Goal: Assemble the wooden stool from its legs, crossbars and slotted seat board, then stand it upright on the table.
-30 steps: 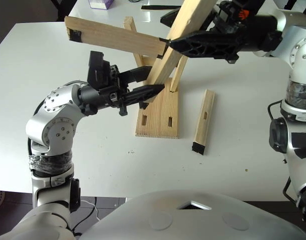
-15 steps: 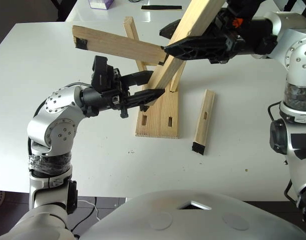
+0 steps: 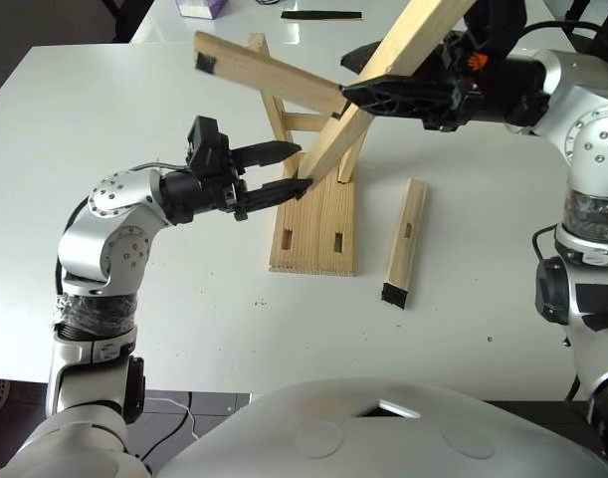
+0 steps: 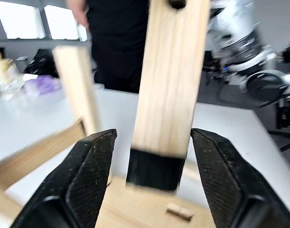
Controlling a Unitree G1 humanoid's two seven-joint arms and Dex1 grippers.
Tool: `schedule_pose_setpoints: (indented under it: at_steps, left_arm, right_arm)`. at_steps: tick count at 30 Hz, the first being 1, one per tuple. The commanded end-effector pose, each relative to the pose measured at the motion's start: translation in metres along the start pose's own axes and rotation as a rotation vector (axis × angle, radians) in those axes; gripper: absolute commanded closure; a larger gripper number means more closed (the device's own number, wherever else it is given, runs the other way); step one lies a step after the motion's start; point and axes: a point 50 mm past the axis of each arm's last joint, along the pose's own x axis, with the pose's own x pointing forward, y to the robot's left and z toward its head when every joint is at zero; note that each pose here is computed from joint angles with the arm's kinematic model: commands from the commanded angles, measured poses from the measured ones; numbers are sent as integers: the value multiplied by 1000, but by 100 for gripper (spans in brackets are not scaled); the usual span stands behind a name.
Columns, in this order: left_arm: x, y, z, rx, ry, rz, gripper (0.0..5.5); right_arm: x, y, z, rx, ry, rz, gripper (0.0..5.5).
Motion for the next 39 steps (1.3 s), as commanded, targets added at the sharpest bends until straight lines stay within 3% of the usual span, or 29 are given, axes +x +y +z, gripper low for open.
schedule_pose_setpoints:
  at_steps: [1,5,11,13,17,25,33,39]
  left_arm:
    - [-24,7,-27,-42,80,201,266]
    - [-48,18,-37,-110,-65,600,266]
    - [-82,24,-67,-355,-338,1434,266]
    - [-82,21,-75,-418,-388,1551,266]
    - [-70,22,-78,-396,-356,1591,266]
    - [-90,26,-82,-405,-387,1772,266]
    - [-74,24,-85,-407,-386,1719,266]
    - [-68,25,-86,-408,-393,1705,266]
  right_arm:
    - [-9,-1,-11,-74,16,-72,345]
    - [-19,4,-39,-127,129,-105,346]
    - [-26,20,-60,-114,218,-43,346]
    - [-26,26,-65,-106,229,-16,346]
    - [-28,34,-72,-70,237,17,346]
    - [-27,36,-85,-35,253,20,346]
    - [-27,21,-81,-74,253,-27,346]
    - [-23,18,-100,-162,365,-53,346]
